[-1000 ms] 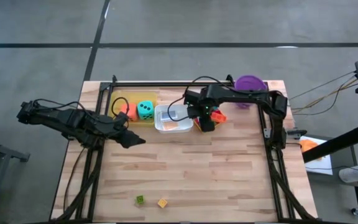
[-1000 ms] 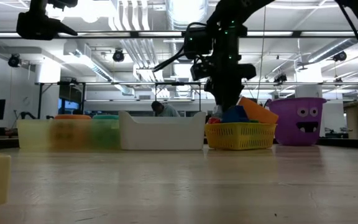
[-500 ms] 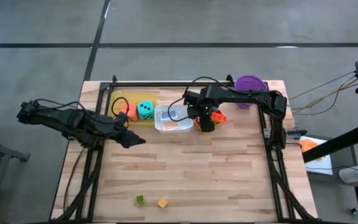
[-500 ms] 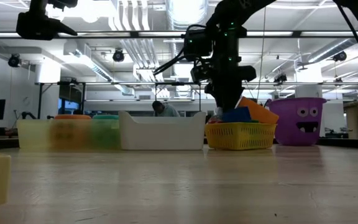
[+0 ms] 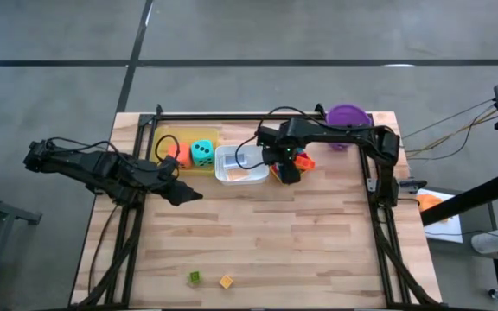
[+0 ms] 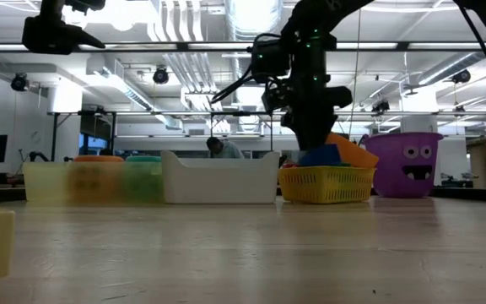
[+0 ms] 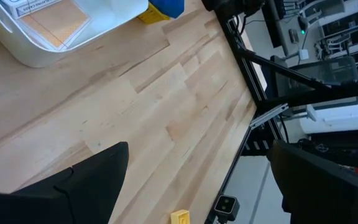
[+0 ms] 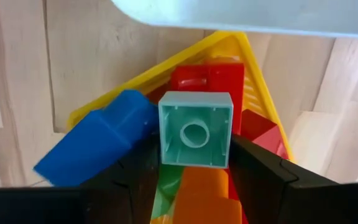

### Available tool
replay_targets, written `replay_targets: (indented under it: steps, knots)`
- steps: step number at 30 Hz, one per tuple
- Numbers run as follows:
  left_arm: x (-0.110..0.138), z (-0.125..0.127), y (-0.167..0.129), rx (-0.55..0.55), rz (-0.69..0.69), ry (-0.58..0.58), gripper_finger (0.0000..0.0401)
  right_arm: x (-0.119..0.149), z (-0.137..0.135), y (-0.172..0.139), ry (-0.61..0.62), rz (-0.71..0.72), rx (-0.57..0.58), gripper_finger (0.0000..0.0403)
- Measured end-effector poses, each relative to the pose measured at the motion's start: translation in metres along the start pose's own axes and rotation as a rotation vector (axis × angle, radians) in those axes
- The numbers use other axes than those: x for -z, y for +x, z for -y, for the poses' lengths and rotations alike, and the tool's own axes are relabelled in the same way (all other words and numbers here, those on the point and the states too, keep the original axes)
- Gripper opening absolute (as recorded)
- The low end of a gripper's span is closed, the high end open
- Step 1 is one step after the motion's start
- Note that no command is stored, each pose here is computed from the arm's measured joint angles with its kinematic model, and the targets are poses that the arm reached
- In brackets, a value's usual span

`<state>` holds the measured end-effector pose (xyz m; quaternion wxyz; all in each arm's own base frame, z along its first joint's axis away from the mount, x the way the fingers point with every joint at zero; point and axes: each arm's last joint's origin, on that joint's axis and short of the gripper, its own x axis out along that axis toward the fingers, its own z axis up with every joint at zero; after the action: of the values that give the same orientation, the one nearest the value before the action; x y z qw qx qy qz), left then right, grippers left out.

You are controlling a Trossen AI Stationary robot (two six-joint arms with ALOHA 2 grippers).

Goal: Pick & Place Toys
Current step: Put the light green game piece into the yellow bin, then put the green game piece into the yellow bin

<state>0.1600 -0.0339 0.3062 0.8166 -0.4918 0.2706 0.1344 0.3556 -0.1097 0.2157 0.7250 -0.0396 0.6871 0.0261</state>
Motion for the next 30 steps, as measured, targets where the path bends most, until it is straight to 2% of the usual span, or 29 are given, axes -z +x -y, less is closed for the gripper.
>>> replay_targets:
  steps: [12,17,30]
  knots:
    - [0.000,0.000,0.000,-0.002,-0.001,0.000,0.0382,0.002,-0.001,-0.011,0.000,0.031,0.013,0.0184]
    - [0.001,0.000,0.000,0.006,-0.030,0.000,0.0382,0.003,-0.001,-0.012,0.076,0.034,0.013,0.0185]
    - [0.006,0.001,0.000,0.069,-0.181,0.083,0.0382,0.017,-0.009,-0.054,0.120,0.131,0.045,0.0185]
